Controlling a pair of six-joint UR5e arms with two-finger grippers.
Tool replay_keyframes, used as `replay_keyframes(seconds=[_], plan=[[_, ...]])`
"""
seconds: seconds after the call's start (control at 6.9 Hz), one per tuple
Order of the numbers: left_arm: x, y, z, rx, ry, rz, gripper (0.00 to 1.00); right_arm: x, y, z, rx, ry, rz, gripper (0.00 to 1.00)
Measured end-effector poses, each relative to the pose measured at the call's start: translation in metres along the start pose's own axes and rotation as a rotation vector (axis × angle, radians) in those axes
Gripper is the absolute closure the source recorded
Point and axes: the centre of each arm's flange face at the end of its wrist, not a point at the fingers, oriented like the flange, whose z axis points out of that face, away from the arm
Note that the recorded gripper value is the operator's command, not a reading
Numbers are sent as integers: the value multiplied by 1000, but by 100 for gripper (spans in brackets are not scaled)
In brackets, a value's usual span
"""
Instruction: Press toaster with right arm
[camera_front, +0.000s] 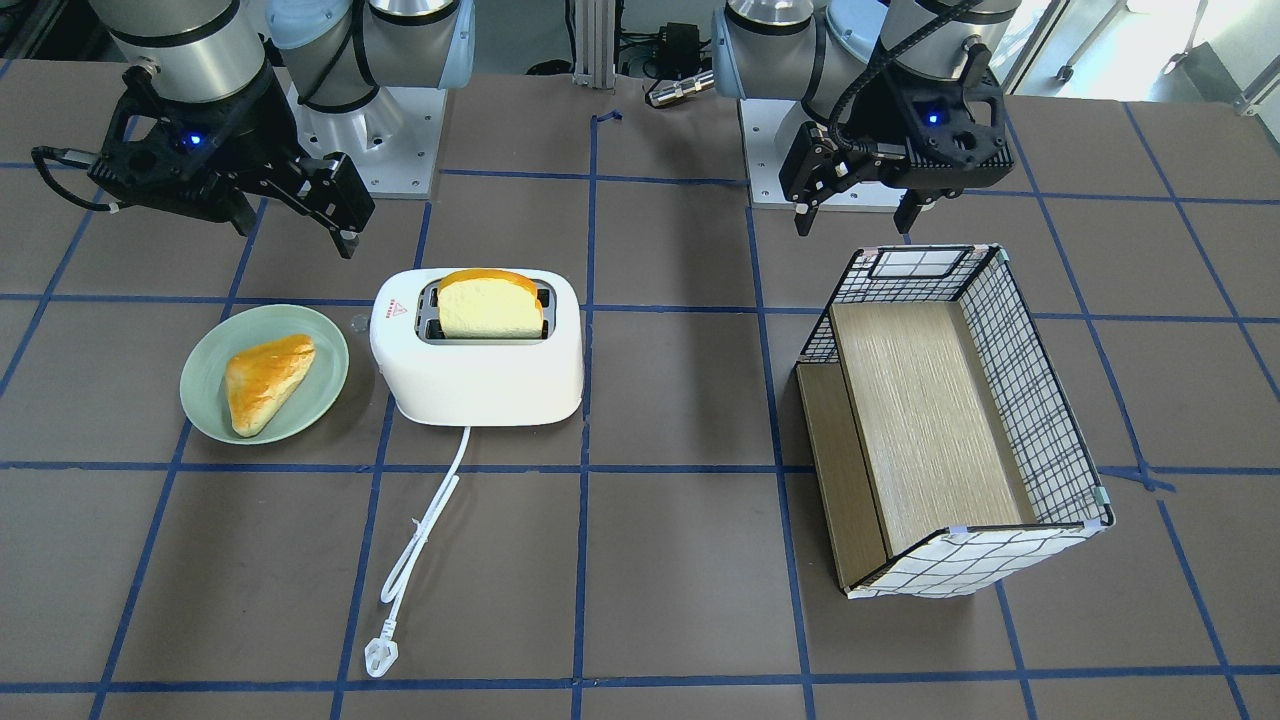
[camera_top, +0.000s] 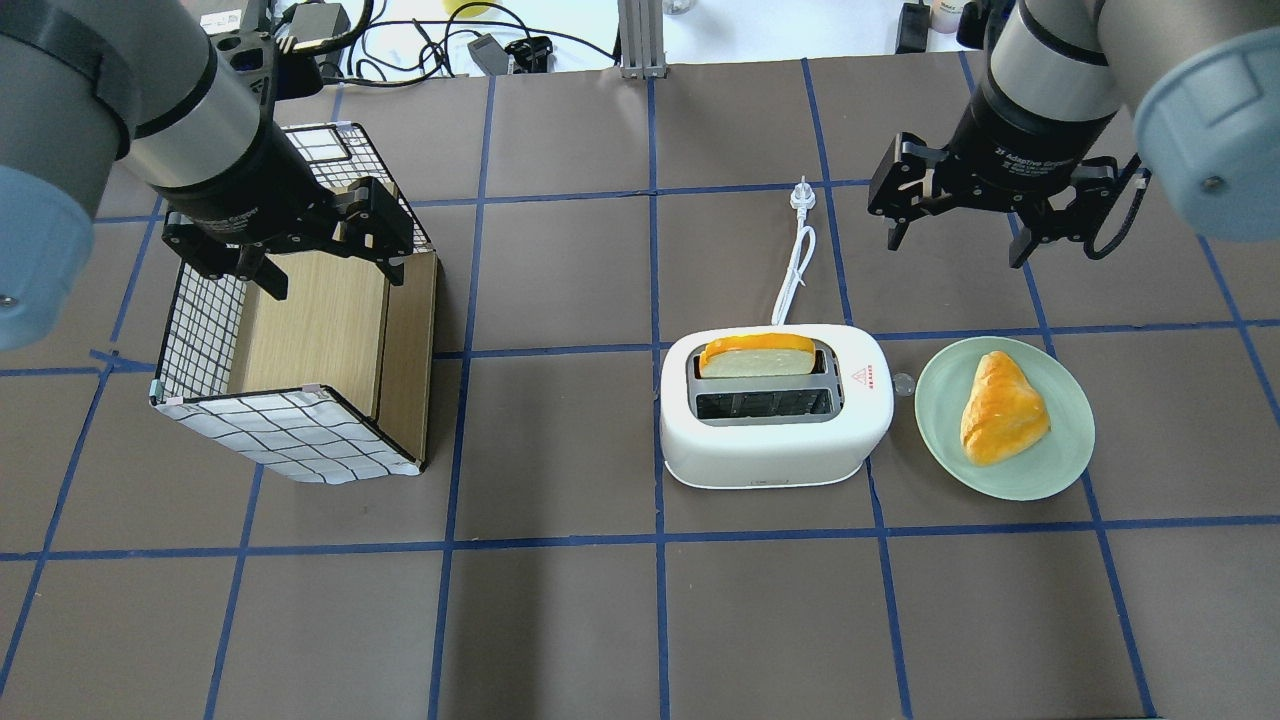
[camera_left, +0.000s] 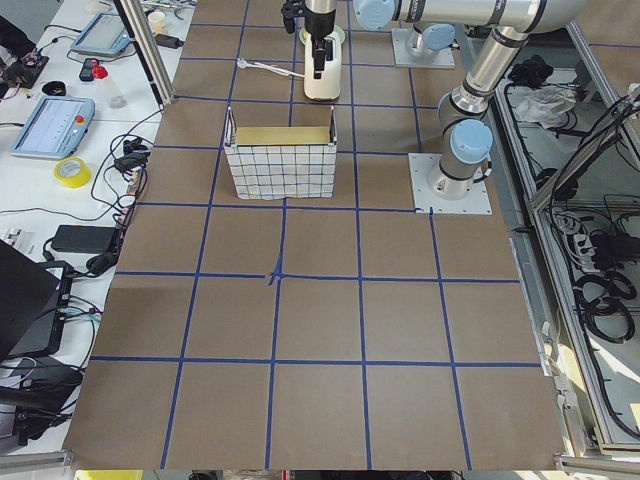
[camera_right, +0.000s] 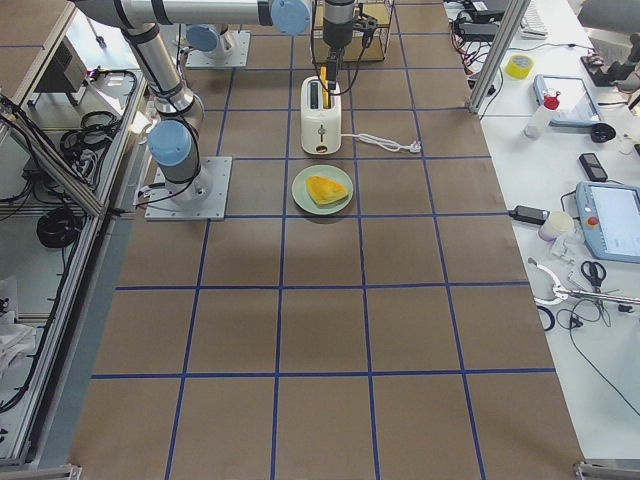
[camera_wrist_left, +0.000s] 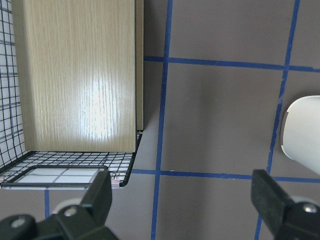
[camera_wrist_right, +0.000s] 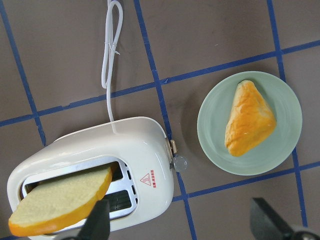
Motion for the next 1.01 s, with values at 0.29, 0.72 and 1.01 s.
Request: replay_keyframes(seconds=[0.29, 0.72, 1.01], plan=[[0, 0, 0, 1, 1, 0, 0, 0, 0, 0, -1, 1, 1, 0], [0, 0, -1, 1, 1, 0, 0, 0, -1, 3, -5, 3, 0, 0], [0, 0, 0, 1, 0, 0, 0, 1, -1, 3, -4, 4, 0, 0]])
